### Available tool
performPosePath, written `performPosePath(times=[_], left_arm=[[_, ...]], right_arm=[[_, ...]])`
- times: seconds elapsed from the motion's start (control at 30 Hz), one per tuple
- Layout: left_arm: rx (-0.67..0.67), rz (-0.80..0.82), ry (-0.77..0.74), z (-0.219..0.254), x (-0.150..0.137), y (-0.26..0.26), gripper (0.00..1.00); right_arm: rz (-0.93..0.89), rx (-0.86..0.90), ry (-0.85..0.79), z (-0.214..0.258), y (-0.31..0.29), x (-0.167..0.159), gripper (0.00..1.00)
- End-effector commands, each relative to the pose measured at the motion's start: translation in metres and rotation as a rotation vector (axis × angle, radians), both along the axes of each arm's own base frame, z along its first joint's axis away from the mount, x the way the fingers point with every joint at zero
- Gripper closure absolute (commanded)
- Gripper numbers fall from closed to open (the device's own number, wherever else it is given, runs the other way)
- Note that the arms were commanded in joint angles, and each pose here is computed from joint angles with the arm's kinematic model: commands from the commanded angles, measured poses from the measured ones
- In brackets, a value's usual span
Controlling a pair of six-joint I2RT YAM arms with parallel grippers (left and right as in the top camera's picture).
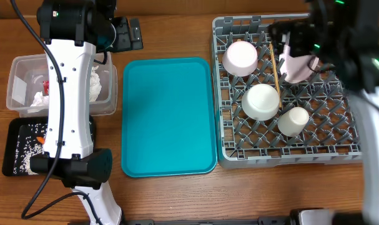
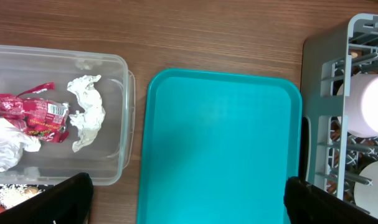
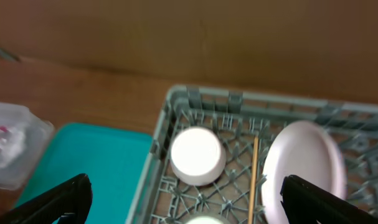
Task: Sort waste into correct bins and load items into the dishwasher
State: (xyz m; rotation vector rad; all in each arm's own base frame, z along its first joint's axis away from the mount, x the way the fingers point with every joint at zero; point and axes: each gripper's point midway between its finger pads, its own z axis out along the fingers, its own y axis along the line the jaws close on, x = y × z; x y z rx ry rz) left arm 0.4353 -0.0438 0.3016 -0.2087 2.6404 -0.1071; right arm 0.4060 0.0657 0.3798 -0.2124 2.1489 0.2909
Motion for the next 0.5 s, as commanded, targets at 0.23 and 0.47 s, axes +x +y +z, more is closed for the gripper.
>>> performPosePath(times=[0.23,0.47], left_arm=[[-0.019,-0.004,-0.042,0.016,-0.004,-0.004,0.00],[-0.019,-0.004,-0.042,0.016,-0.004,-0.004,0.00]], right_arm=[[0.005,0.031,-0.367,0.124,-0.006,-0.121,0.00],[-0.019,0.019,-0.495,0.153,-0.015,-0.189,0.00]])
